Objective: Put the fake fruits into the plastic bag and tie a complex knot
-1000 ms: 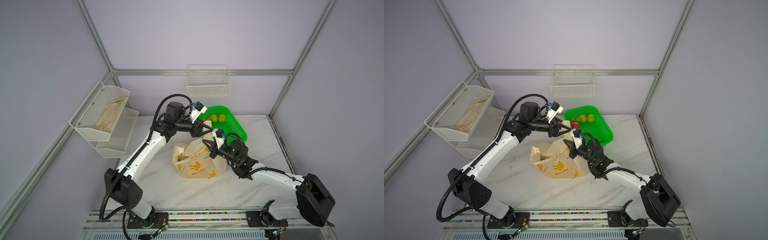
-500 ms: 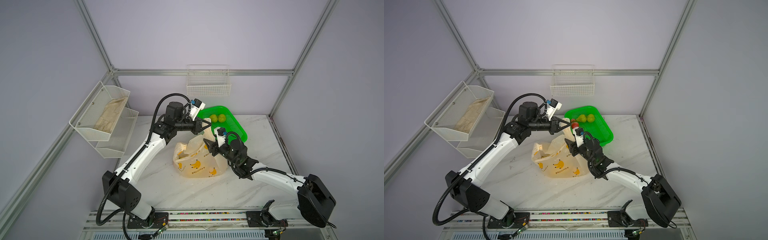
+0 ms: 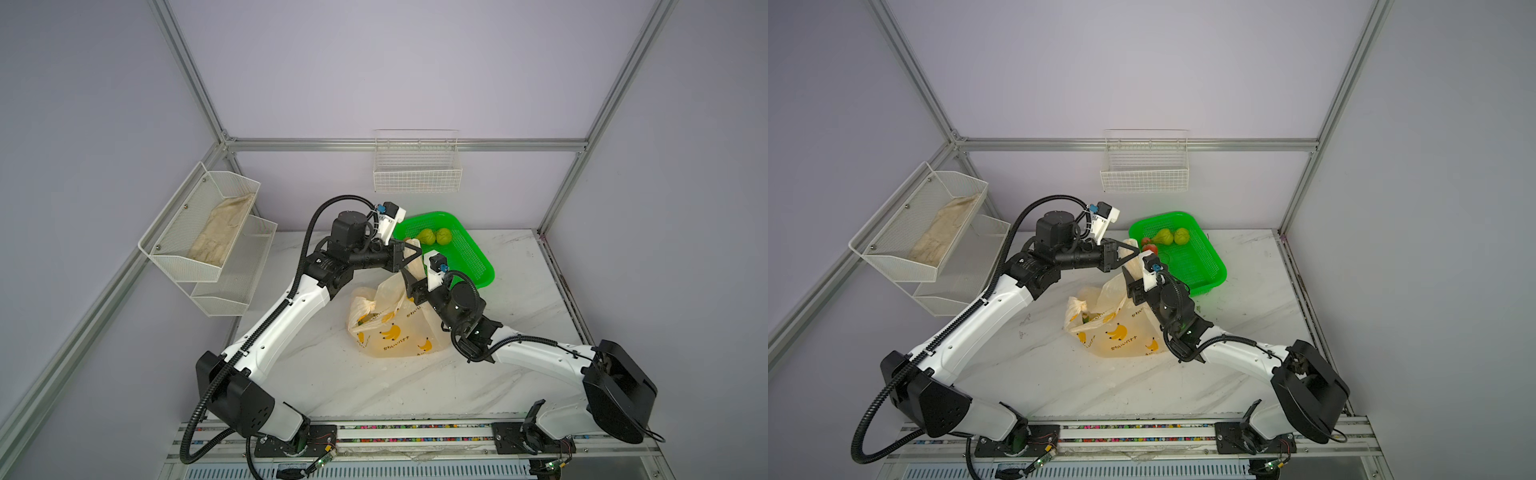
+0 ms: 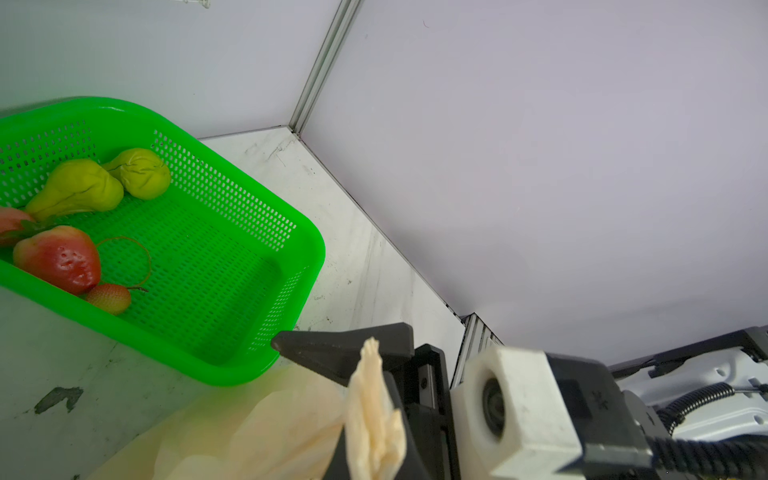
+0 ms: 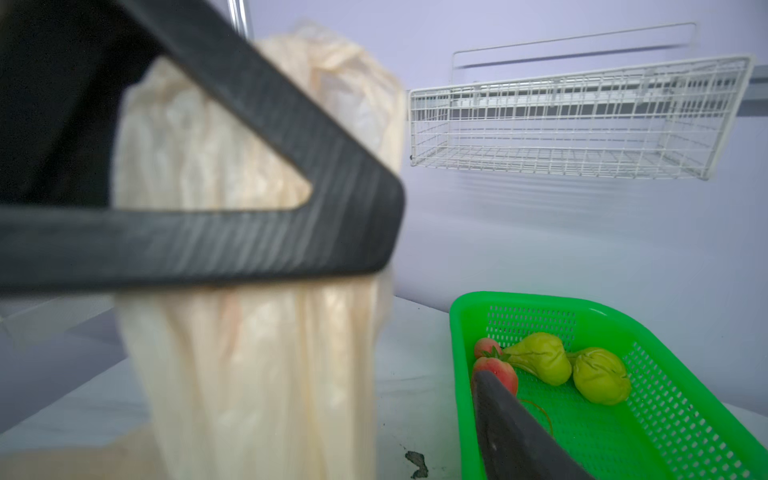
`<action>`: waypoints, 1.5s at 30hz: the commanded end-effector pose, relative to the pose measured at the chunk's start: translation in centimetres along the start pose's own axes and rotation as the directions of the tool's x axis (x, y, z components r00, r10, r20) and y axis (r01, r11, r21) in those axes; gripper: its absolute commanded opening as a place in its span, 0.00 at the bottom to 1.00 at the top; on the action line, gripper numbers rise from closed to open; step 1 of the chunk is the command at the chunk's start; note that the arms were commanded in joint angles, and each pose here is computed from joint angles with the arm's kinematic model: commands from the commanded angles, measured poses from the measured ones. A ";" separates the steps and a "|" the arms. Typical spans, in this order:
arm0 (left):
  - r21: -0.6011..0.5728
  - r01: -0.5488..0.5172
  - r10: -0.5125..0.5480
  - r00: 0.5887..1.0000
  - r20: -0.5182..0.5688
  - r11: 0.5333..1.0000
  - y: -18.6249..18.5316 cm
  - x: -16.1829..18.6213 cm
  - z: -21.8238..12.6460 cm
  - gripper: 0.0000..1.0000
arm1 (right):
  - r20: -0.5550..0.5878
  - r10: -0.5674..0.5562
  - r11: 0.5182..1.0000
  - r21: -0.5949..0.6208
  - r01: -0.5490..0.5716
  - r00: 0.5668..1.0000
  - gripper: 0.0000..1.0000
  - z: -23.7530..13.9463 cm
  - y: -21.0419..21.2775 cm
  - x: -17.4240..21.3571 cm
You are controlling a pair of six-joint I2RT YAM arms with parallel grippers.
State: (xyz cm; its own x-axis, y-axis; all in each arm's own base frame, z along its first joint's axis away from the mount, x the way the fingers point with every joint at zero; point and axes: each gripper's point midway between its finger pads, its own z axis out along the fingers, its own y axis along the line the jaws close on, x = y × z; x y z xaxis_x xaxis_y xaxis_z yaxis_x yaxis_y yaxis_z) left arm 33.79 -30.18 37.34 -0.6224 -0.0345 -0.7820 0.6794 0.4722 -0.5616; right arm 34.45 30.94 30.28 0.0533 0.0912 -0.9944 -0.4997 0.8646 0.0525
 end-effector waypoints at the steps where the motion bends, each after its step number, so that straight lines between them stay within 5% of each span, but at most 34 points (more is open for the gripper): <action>1: 0.010 0.020 -0.021 0.999 0.037 1.000 -0.7 -0.5 -0.6 0.00 | 0.064 -0.018 0.990 0.140 0.009 0.998 0.54 0.5 -2.0 -1.1; 5: 0.009 0.046 -0.046 0.998 0.040 0.999 -0.8 -0.8 -0.7 0.00 | 0.018 -0.054 0.980 0.194 0.049 0.998 0.42 -0.1 -3.1 1.7; 12: 0.001 0.083 -0.083 0.996 0.036 0.997 -0.6 -0.8 -0.9 0.00 | -0.126 -0.085 0.976 0.191 0.108 0.988 0.37 -0.6 -3.5 7.8; 18: -0.043 0.084 -0.082 0.996 0.041 0.996 0.3 -0.6 -1.0 0.00 | -0.123 -0.089 0.988 0.113 0.103 0.988 0.31 -1.1 -2.4 7.7; 23: -0.064 0.099 -0.096 0.994 0.046 0.993 0.8 -0.5 -0.9 0.00 | -0.057 -0.060 0.997 0.055 0.063 0.997 0.64 -1.6 -1.5 4.8; 29: -0.051 0.127 -0.125 0.991 0.053 0.991 0.6 -0.5 -0.8 0.00 | 0.062 0.010 1.000 0.006 -0.010 0.998 0.85 -0.9 -0.1 0.4; 35: -0.041 0.154 -0.151 0.987 0.062 0.987 0.3 -0.6 -0.8 0.00 | 0.100 0.020 0.989 0.146 -0.035 0.995 0.86 0.8 -1.3 -0.8; 45: -0.030 0.228 -0.225 0.971 0.075 0.973 0.1 -0.7 -0.7 0.00 | 0.096 -0.028 0.879 0.477 -0.021 0.995 0.62 1.3 -4.0 0.6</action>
State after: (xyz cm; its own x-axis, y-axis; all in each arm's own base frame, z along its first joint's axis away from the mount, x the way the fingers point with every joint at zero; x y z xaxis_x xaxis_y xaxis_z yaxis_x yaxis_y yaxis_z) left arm 34.90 -29.59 36.78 -0.7381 -0.1736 -0.6520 0.5002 0.5077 -0.7014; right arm 37.40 30.45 28.31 0.1110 0.0781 -0.9907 -0.1829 0.9815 0.0569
